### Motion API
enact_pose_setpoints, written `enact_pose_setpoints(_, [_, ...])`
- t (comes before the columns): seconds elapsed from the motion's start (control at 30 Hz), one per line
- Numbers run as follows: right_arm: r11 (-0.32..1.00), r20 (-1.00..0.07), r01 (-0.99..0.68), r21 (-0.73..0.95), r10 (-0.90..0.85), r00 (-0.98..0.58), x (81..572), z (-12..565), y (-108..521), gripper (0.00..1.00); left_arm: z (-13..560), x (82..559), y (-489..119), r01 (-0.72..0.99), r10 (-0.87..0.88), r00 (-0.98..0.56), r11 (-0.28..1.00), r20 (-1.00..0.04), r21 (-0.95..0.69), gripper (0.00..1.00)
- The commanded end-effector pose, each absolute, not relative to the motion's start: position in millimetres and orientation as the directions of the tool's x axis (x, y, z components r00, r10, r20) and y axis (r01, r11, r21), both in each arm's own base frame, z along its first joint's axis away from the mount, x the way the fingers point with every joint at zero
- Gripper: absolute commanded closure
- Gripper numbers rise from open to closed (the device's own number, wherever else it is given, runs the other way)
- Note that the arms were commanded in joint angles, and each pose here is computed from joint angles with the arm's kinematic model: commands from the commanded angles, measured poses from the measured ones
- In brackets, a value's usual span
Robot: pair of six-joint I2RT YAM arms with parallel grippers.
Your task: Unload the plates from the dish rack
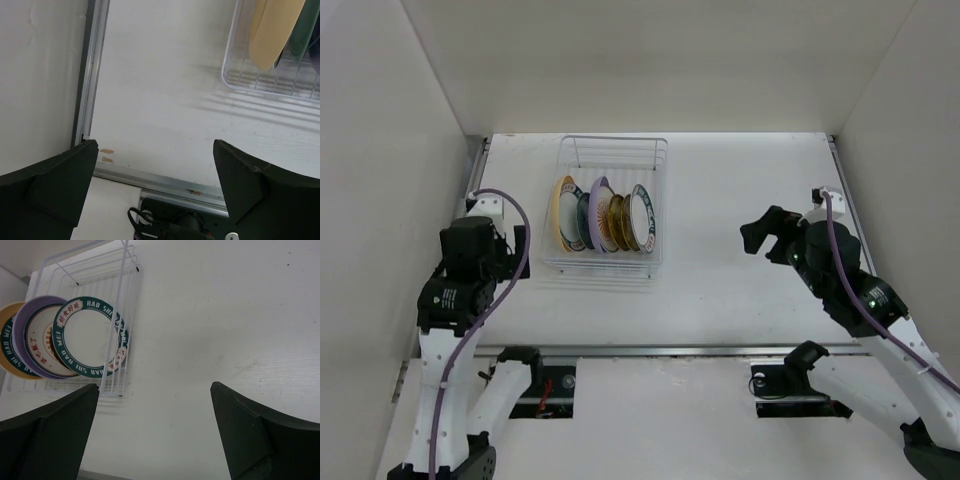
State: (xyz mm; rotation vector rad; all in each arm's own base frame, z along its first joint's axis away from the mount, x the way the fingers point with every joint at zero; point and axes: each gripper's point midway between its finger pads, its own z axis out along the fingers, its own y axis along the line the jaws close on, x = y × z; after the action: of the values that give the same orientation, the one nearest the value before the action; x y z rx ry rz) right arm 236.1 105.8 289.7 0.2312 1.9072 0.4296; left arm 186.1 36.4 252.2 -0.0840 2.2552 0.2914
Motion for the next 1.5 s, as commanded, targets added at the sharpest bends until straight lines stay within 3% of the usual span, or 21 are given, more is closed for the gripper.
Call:
enact_pose_setpoints(0.0, [0.910,-0.862,-0.045,0.413,0.374,-0.344,235.1,301.1,103.5,0.00,255.8,186.9,36.2,-0.107,0.095,-0.676,0.968,-0.731,0.225,0.00])
enact_pose_setpoints(0.27, [0.915,-0.872,-0.049,0.400,0.363,-0.328,242.5,312.3,105.7,0.00,243.9,193.0,93.7,-0.195,0.136,-0.860,0.804,-0.492,0.562,0.00])
enact_pose_setpoints(0.33, [0.918,-0.875,-0.060,0.391,0.351,-0.335,246.9,312.8,110.4,0.00,259.9,198.5,104.6,-0.238,0.132,-0.860,0.750,-0.493,0.616,0.00])
enact_pose_setpoints(0.4, [0.921,-0.876,-0.069,0.383,0.338,-0.343,249.8,310.8,113.9,0.00,272.3,209.7,96.3,-0.230,0.147,-0.830,0.789,-0.538,0.570,0.00])
enact_pose_setpoints(0.47, [0.920,-0.874,-0.078,0.384,0.336,-0.351,252.3,309.5,118.0,0.00,295.6,229.8,53.4,-0.100,0.177,-0.746,0.924,-0.642,0.370,0.00])
enact_pose_setpoints(0.53, [0.916,-0.871,-0.095,0.391,0.334,-0.360,259.7,308.3,127.4,0.00,308.9,248.0,20.8,0.004,0.168,-0.722,0.971,-0.671,0.240,0.00])
enact_pose_setpoints(0.57, [0.911,-0.871,-0.108,0.399,0.339,-0.356,261.6,312.5,130.9,0.00,341.5,258.4,-4.6,0.079,0.160,-0.654,0.987,-0.739,0.144,0.00])
enact_pose_setpoints(0.67, [0.898,-0.864,-0.150,0.413,0.334,-0.376,266.6,313.4,144.8,0.00,367.0,287.0,-56.1,0.235,0.220,-0.649,0.968,-0.729,0.083,0.00])
enact_pose_setpoints(0.7, [0.891,-0.859,-0.148,0.430,0.353,-0.371,270.0,317.7,147.7,0.00,353.3,299.2,-84.8,0.319,0.288,-0.677,0.944,-0.677,0.083,0.04])
enact_pose_setpoints(0.83, [0.886,-0.841,-0.081,0.457,0.401,-0.364,278.2,315.5,144.5,0.00,359.0,323.5,-143.5,0.411,0.368,-0.620,0.905,-0.693,0.113,0.15])
enact_pose_setpoints(1.0, [0.886,-0.822,0.027,0.464,0.441,-0.360,283.0,305.9,132.9,0.00,310.4,338.9,-231.3,0.560,0.509,-0.584,0.817,-0.633,0.140,0.27])
enact_pose_setpoints(1.47, [0.859,-0.775,0.122,0.497,0.503,-0.383,256.6,272.9,112.1,0.00,217.6,394.1,-250.6,0.440,0.541,-0.673,0.841,-0.503,0.316,0.48])
